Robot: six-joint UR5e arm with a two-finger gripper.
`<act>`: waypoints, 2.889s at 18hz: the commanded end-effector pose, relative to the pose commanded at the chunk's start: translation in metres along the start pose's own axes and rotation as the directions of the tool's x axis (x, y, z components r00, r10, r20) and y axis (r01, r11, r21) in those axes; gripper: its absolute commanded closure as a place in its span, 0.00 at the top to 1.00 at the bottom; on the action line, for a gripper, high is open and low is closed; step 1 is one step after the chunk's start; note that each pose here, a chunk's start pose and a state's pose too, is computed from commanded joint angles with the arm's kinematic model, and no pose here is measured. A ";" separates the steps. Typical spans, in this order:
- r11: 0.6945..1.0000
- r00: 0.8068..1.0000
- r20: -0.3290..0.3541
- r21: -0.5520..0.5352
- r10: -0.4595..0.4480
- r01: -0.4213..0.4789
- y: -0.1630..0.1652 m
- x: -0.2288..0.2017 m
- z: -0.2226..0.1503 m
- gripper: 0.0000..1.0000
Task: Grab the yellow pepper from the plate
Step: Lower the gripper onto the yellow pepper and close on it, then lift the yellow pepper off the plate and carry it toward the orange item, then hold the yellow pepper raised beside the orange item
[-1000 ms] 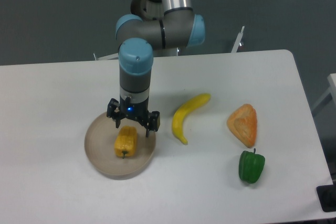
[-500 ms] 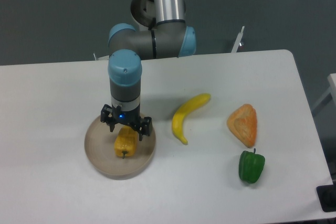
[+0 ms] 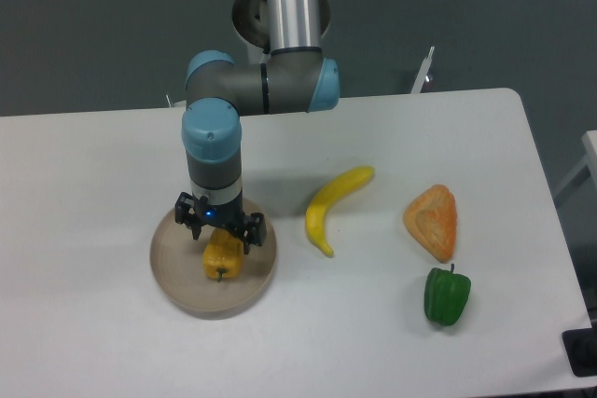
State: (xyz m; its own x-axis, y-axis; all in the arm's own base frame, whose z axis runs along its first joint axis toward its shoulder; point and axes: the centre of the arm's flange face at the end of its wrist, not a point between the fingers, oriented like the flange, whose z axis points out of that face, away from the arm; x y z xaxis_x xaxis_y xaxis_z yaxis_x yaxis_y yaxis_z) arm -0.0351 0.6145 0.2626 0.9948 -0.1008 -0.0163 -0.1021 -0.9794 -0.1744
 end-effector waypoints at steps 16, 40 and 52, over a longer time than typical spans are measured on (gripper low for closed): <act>0.991 0.995 0.068 0.103 0.074 -0.081 -0.017 -0.012 -0.065 0.53; 0.957 0.918 0.307 0.063 0.250 -0.282 0.057 -0.250 -0.163 0.51; 0.959 0.911 0.330 0.052 0.247 -0.279 0.053 -0.255 -0.169 0.51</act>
State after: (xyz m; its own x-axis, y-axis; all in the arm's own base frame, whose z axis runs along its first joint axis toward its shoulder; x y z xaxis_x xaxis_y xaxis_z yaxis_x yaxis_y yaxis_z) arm -0.2941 0.5585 0.4237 0.8818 -0.2757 -0.3827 -0.3751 -0.9019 -0.2143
